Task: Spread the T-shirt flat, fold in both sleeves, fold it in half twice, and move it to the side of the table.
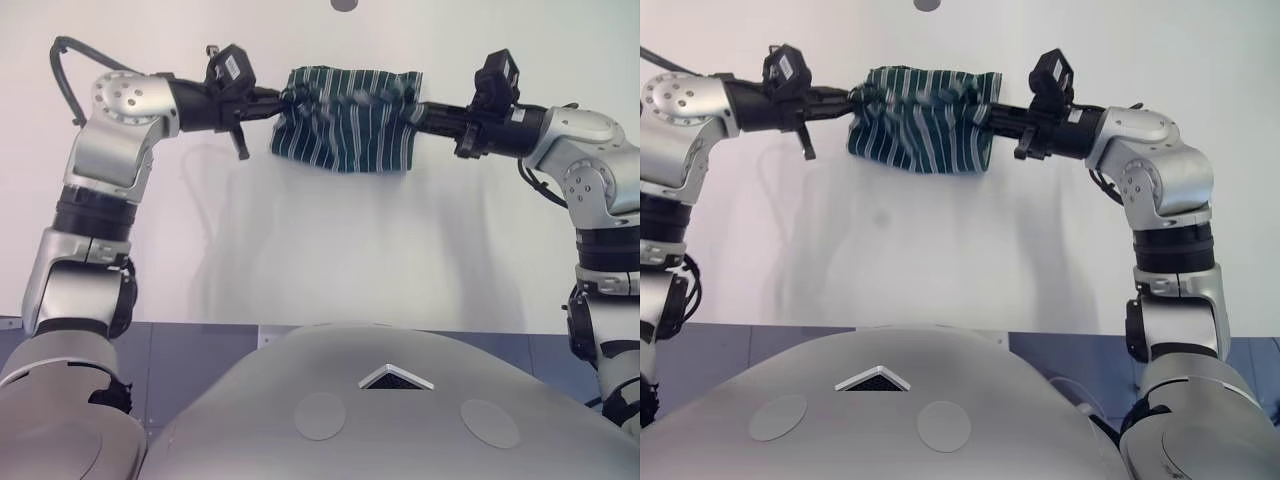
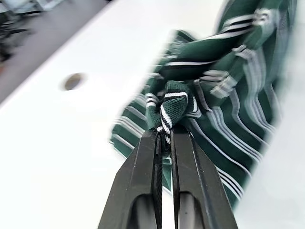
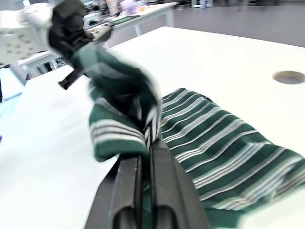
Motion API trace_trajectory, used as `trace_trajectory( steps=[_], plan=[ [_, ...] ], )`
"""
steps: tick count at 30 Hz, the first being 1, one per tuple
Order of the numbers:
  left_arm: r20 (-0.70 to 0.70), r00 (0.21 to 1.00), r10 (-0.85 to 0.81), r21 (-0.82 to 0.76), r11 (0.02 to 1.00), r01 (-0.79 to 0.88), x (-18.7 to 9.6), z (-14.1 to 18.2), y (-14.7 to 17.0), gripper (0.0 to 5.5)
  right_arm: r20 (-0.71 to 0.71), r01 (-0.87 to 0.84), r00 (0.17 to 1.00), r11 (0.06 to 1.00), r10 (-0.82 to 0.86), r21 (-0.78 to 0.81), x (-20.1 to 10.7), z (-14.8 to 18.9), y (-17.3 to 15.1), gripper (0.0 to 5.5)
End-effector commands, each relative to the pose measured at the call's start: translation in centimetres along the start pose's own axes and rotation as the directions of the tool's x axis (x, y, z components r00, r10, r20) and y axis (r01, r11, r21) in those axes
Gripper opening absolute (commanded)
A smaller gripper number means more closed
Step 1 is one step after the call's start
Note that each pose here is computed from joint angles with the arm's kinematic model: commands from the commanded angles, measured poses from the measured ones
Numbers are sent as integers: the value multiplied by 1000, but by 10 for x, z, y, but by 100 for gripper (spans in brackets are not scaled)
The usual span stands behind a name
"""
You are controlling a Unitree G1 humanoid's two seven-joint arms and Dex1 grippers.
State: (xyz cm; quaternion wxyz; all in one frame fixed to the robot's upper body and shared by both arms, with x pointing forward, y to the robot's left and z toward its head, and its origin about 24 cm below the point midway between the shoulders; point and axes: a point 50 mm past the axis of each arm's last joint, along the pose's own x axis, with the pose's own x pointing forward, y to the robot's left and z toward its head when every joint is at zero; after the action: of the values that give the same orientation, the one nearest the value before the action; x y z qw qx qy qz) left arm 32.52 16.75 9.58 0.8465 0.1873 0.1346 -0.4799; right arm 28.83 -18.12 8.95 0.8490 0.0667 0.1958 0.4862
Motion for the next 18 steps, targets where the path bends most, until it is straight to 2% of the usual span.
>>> trace_trajectory(
  steps=[1, 3, 4, 5, 6, 8, 11, 14, 16, 18],
  plan=[
    [-24, 992, 124, -50, 991, -125, 21, -3, 20, 5, 18, 101, 995, 995, -101, 22, 16, 6, -22, 0],
    [-53, 982, 180, -78, 980, -183, 27, -10, 26, 5, 18, 132, 991, 991, -133, 26, 26, 6, -28, 0],
    [-63, 979, 195, -89, 976, -200, 28, -12, 28, 5, 13, 145, 989, 988, -145, 46, 30, 5, -31, 37],
    [-65, 974, 216, -107, 969, -222, 30, -13, 30, 5, -7, 162, 987, 985, -162, 56, 34, 2, -33, 51],
    [-62, 971, 232, -123, 963, -238, 32, -14, 31, 41, -27, 178, 984, 982, -177, 66, 36, -3, -36, 67],
    [-34, 964, 262, -157, 952, -264, 37, -10, 33, 59, -59, 214, 976, 974, -209, 80, 34, -12, -39, 108],
    [54, 923, 381, -237, 903, -359, 38, 2, 43, 59, -82, 341, 938, 937, -336, 72, 17, -29, -49, 108],
    [42, 842, 537, -320, 806, -498, 18, -7, 59, 59, 24, 477, 878, 878, -478, 49, -8, -23, -57, 108],
    [10, 805, 593, -359, 753, -551, 4, -19, 64, 59, 91, 419, 904, 908, -418, 11, -6, -14, -46, 108],
    [-10, 793, 609, -380, 731, -566, -5, -32, 63, 59, 124, 304, 946, 952, -299, -26, 12, -4, -29, 75]
  ],
)
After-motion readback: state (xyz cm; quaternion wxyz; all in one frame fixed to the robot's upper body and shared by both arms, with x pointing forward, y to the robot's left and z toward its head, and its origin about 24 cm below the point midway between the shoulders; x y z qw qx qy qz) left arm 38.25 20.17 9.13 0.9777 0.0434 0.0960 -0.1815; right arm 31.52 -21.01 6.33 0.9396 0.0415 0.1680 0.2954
